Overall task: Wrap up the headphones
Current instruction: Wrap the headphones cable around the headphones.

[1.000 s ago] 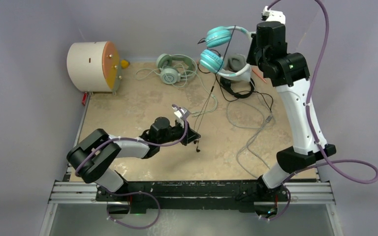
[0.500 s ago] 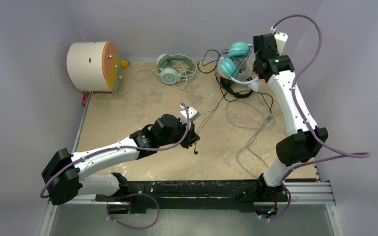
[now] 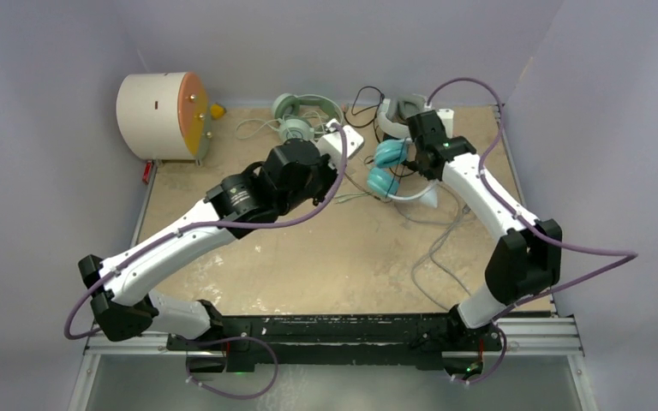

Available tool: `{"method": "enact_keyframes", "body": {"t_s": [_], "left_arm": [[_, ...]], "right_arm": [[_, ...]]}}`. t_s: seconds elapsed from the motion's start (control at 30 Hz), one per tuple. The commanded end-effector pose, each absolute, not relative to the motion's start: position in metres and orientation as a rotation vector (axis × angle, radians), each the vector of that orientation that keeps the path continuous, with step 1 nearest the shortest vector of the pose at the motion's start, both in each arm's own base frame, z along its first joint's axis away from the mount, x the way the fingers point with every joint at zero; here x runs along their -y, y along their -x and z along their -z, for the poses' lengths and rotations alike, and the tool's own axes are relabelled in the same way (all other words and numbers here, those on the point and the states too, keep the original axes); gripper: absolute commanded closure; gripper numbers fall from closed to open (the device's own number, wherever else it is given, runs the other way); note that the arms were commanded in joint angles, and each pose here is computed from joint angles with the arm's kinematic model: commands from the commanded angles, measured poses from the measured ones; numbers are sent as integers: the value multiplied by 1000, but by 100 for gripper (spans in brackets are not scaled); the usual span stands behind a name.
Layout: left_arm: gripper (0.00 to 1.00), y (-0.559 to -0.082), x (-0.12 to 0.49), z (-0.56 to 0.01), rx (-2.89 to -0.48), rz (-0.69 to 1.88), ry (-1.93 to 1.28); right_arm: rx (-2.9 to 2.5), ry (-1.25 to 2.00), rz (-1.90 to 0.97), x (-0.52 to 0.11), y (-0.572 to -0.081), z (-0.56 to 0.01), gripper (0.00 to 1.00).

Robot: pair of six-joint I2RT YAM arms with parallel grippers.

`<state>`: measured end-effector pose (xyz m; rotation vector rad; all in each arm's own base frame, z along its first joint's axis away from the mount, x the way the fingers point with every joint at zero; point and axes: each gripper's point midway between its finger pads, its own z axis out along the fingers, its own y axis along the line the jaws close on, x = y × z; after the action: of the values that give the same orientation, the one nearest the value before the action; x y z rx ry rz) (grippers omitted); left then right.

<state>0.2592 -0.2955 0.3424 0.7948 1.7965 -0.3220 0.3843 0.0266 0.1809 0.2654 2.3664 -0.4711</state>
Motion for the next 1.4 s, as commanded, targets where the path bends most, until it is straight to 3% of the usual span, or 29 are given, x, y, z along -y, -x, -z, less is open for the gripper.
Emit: {"method": "enact_keyframes", "body": {"t_s": [0.0,0.27,0.67,1.03,1.37], "left_arm": [[100,-289,286,-351,-1726,67,-870],[100,-332,295,-376,-1649,165,-842],[100,-327,327,-410,-1508,404,-881],[100,-368,323,-357,-1643,471,-848],[100,-377,303,-318,-1670,835,-718]], "right_arm": [[-2297,-83,351,-65,-372,-208,100],[-2409,282,130,-119,-304,-167,100],[-2507,534,16,-155,-265,-152,100],[-2420,699,-249,-183,-220,-189,100],[-2359,660,-379,-182,-199,-228,100]]}}
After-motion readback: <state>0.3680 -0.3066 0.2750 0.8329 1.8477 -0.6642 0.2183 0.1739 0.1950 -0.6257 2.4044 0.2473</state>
